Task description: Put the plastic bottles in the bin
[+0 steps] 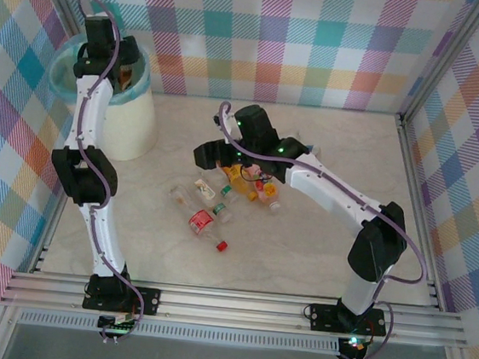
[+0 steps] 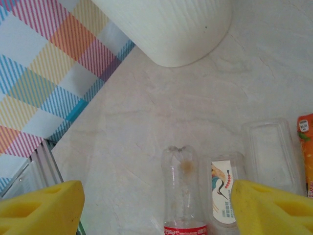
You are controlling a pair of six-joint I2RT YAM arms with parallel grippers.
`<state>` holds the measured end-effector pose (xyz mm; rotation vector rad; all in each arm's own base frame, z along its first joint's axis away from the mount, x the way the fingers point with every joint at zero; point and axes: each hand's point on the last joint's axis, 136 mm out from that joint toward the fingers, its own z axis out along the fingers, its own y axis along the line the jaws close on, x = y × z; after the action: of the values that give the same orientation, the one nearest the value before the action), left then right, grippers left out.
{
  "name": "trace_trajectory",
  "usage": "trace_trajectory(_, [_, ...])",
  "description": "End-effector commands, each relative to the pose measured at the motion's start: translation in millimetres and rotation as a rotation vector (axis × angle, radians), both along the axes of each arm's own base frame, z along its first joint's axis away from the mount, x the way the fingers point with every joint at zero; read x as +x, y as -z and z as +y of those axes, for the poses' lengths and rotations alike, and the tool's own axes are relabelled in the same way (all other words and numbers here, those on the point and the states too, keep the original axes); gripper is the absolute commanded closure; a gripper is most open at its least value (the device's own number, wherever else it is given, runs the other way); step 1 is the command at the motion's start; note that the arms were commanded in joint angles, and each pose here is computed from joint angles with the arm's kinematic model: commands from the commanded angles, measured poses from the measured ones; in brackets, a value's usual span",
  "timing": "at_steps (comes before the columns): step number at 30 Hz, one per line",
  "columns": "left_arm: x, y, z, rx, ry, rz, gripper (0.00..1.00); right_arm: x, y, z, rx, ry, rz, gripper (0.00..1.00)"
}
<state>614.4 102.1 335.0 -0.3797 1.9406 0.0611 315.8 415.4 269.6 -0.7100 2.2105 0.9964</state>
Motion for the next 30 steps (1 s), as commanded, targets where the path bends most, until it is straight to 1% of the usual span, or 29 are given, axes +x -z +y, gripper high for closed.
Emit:
trace_trajectory(1, [-12.7,-47.8,-9.3,0.007,0.033,-0.109,0.27,0.6,-25.9,-4.1,0.038,0.012,-0.066,0.21])
trace_trajectory(11, [-30.8,-77.8,-10.9,0.029,0.037,-0.144,0.28,0.5,-33.3,-13.3,0.023,0.043,-0.082,0.21])
trace_trajectory(14, [-40.6,-91.6,-13.9,0.024,0.044,-0.161,0.28,-0.2,-32.9,-19.1,-0.007,0.046,-0.100,0.20])
trace_trajectory(18, [-63.6,-111.6,-24.1,-0.013,0.064,-0.171,0.28,0.4,-23.7,-37.5,-0.109,0.049,-0.148,0.20])
trace_trajectory(21, [-86.4,-119.3,-42.7,-0.018,0.091,-0.144,0.29,-1.5,-6.9,-55.5,-0.193,0.032,-0.141,0.20])
trace_trajectory(26, [-128.5,-122.7,-89.7,0.000,0.168,-0.127,0.28,14.7,29.7,-101.3,-0.283,0.141,-0.020,0.22])
trace_trajectory(30, [-162.4,-111.0,-135.1,0.007,0.273,-0.107,0.28,22.6,60.6,-132.4,-0.359,0.185,0.041,0.20])
